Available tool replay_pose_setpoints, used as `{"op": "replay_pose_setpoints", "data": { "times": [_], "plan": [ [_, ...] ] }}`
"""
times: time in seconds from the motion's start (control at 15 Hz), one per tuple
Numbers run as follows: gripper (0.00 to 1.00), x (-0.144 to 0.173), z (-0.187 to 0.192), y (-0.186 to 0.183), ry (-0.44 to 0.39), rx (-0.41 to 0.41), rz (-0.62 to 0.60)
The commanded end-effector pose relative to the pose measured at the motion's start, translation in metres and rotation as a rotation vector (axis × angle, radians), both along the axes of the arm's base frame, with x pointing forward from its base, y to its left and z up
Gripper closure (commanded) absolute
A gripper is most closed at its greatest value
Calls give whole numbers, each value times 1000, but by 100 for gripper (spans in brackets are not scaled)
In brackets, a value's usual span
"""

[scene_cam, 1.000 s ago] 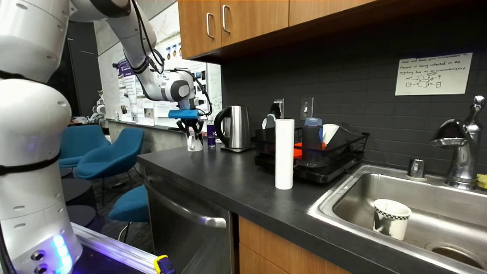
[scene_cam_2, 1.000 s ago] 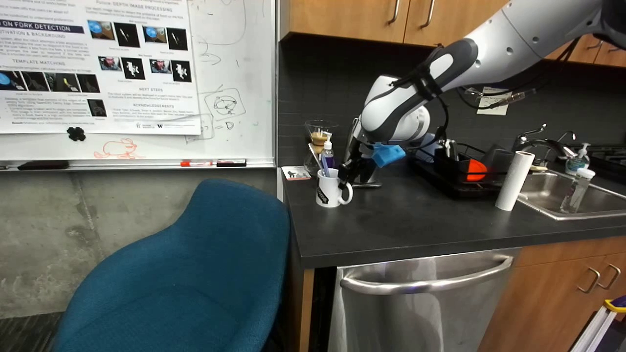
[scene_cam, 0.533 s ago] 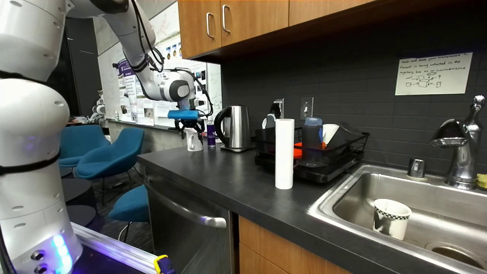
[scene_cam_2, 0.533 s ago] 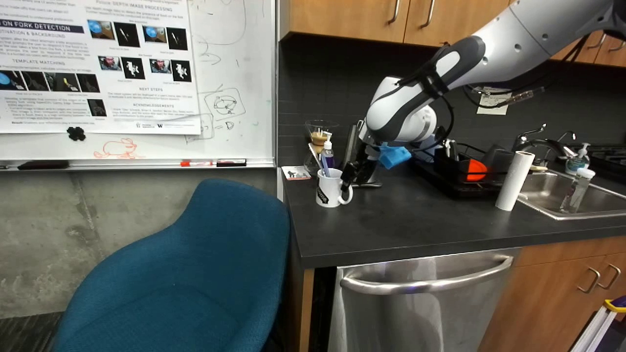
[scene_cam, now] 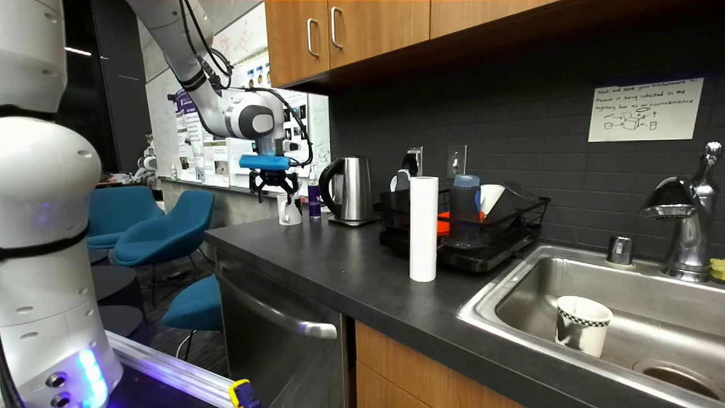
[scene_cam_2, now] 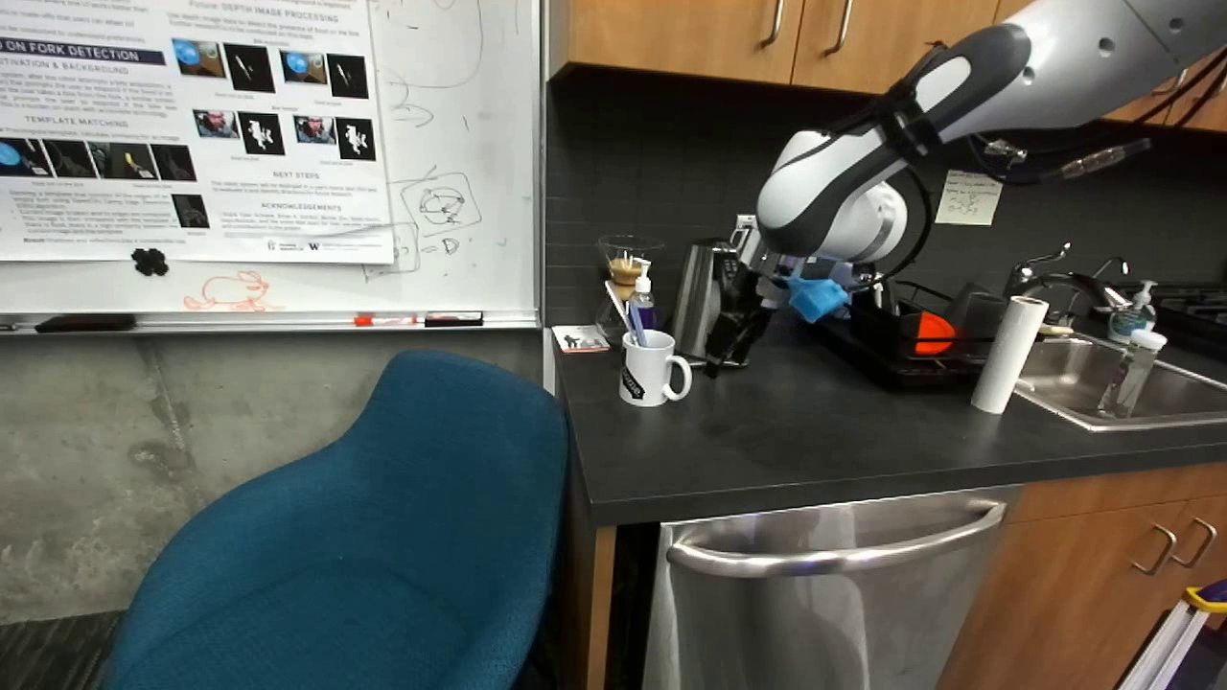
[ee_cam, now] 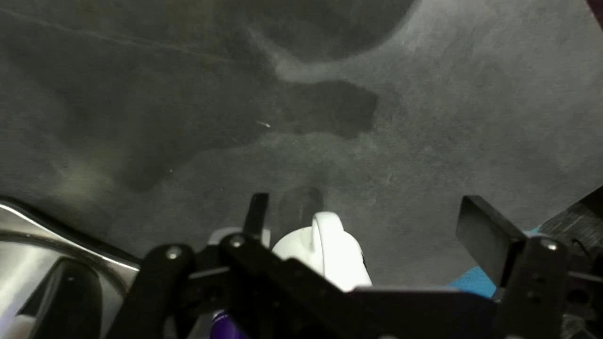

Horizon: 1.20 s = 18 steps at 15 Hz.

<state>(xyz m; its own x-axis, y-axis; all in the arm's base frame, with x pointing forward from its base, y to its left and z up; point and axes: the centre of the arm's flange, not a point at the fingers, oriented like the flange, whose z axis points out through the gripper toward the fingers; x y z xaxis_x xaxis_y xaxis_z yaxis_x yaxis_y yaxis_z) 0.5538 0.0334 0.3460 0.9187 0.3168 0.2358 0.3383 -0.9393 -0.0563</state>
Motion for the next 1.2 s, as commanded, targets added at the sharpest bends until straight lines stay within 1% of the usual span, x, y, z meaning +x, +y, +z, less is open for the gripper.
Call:
{"op": "replay_pose_setpoints", "data": {
  "times": [0.0, 0.6, 0.87, 1.13],
  "plan": [
    [0, -40, 23, -22, 49, -17, -19],
    [0, -99, 46, -69, 159, -66, -101],
    [0, -124, 56, -78, 196, -93, -122],
    [0, -139, 69, -86, 222, -113, -139]
  ]
}}
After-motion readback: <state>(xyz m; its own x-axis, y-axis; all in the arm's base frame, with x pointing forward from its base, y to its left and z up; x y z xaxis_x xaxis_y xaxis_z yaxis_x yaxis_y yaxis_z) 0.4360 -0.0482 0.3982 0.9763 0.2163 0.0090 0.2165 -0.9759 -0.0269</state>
